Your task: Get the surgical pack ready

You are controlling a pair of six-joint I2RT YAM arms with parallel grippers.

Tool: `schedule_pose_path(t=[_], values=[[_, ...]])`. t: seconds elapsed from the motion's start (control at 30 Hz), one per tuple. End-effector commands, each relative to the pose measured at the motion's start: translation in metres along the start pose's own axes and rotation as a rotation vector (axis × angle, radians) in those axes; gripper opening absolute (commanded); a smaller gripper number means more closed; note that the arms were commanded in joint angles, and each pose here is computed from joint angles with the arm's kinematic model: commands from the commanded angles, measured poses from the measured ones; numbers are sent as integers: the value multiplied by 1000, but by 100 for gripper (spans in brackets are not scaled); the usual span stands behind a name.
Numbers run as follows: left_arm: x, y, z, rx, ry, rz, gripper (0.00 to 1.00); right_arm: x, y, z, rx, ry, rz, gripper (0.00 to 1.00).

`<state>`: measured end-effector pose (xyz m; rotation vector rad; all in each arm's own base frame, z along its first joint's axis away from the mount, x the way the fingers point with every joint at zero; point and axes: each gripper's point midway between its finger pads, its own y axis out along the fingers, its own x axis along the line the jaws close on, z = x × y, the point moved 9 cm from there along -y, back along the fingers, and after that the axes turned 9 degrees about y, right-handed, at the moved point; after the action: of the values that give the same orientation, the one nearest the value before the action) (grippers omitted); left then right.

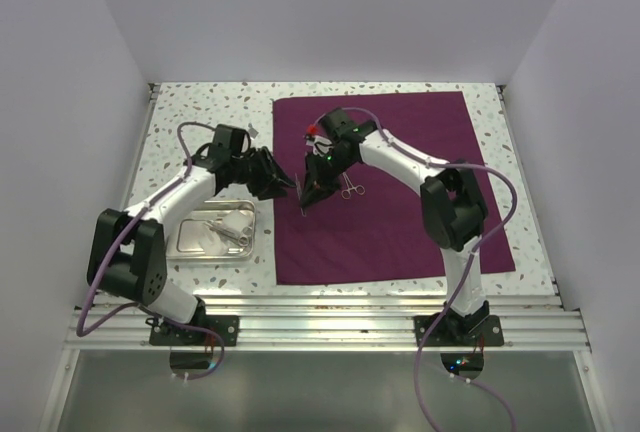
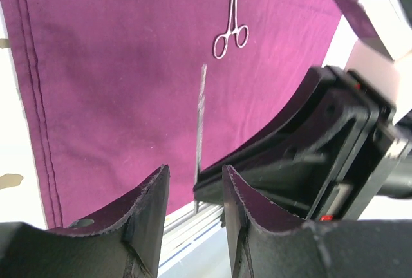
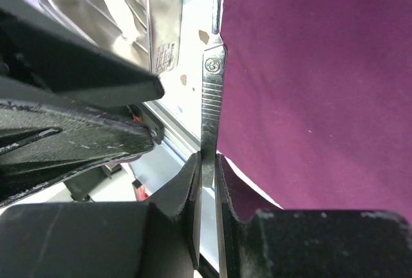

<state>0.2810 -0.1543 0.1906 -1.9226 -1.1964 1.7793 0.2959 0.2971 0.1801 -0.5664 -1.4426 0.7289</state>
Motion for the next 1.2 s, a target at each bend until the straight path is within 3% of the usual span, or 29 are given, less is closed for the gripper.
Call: schedule_pose_path(t=[0.0,0.4,0.57,0.77,0.83,0.87,0.9,0.97,1.07,1.17], values=[[-15,-2,-15,-41,17,57,43,22,-19,10,-17,-87,-71,0],[-9,9,-17,-21,-15,31,42,39,-22,13,-10,-112,-114,0],[-10,13,-19,-16,-25,47,30,42,-21,14,0,-117,-125,0],[-7,13,-20,-9,-37,25,0,43,-16,13,11,-116,-123,0],[2,8,-20,-25,-54,-34,0,40,-14,11,20,-100,-103,1],[6,4,-20,-37,-62,-55,0,42,-17,6,-13,-110,-76,11],[10,-5,-19,-61,-68,-68,0,42,-19,4,-29,-114,-50,36],[33,-20,-18,-120,-139,-142,0,41,-27,-6,-69,-118,19,62],[58,-53,-16,-234,-227,-242,0,21,-36,-28,-148,-79,174,70],[76,-75,-8,-312,-279,-348,0,-7,-45,-51,-221,-45,303,71]])
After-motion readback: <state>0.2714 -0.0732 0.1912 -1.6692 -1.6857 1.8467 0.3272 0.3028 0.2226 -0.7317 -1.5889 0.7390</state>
